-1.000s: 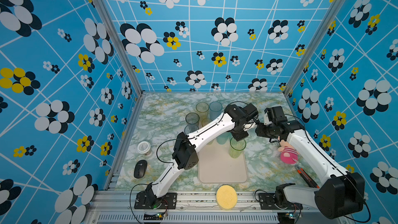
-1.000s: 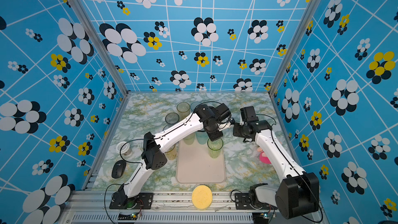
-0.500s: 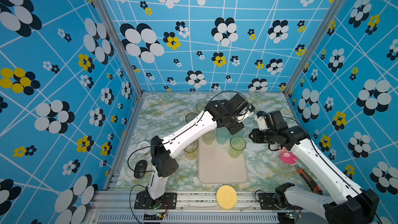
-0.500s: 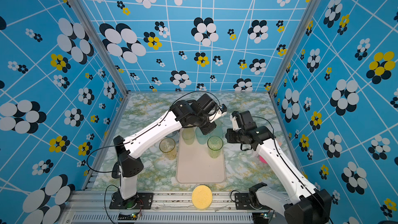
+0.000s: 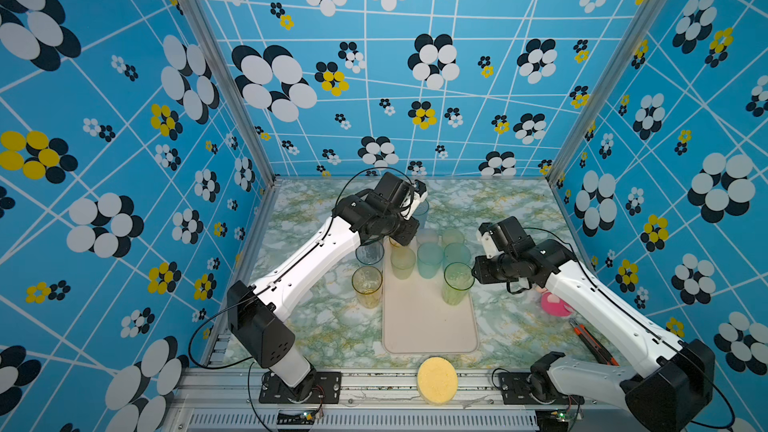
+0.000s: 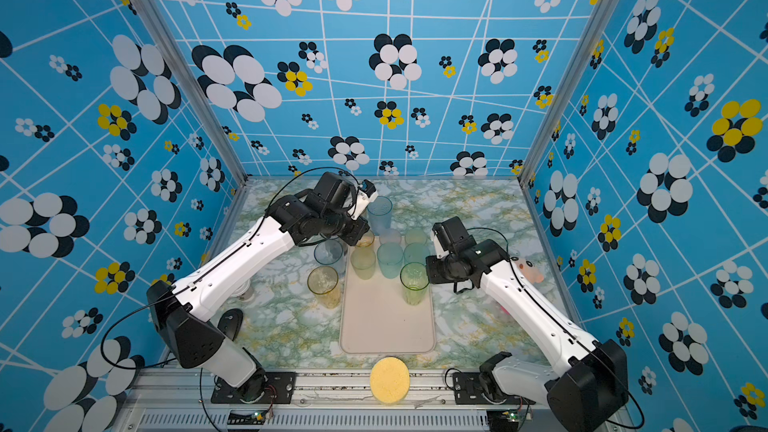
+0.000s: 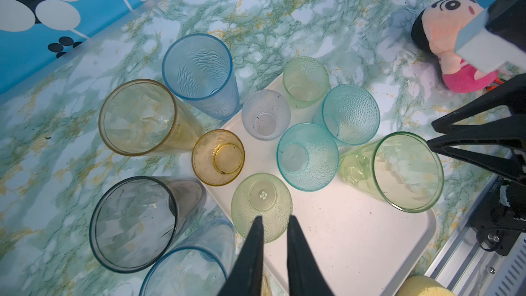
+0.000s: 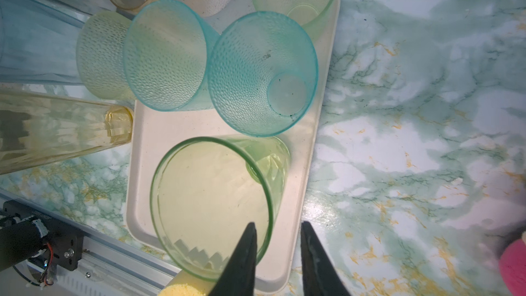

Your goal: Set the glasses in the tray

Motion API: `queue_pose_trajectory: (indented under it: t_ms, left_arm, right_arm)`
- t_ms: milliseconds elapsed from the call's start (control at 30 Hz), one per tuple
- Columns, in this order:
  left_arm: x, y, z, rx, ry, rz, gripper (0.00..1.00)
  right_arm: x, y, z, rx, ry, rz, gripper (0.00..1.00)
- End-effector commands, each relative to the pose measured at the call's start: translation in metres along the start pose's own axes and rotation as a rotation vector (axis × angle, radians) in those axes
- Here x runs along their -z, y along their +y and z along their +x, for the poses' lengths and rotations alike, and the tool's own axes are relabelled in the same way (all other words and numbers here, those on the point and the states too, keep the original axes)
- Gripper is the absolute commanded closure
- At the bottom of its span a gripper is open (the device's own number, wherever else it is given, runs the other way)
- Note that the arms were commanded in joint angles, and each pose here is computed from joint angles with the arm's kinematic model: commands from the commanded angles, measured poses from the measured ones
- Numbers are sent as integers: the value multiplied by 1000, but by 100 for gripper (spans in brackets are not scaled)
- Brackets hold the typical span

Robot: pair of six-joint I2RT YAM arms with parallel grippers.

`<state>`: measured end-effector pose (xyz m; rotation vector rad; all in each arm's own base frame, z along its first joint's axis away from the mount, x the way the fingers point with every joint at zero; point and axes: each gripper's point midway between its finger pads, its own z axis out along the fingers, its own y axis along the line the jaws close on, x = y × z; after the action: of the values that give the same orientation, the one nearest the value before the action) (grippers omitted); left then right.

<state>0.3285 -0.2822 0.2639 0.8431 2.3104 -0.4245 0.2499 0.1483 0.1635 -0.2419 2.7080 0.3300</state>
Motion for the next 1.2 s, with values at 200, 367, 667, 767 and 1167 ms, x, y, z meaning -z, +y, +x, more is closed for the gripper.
queue_pose_trajectory:
  t_ms: [200,367,667,767,1167]
  left_arm:
    - [6,1,-5,23,-50,31,81]
    - [5,3,-3,25,-50,36,81]
    - [4,7,-2,30,-50,35,81]
    - [4,9,0,35,-51,35,81]
    - [3,21,7,54,-46,22,81]
  right_arm:
    - [3,-3,-1,0,32,59,77]
    - [0,-2,-1,15,55,72,78]
    - [-9,1,-4,21,75,75,80]
    - [-11,2,-6,24,83,77,82]
    - [-13,2,-3,52,109,104,89]
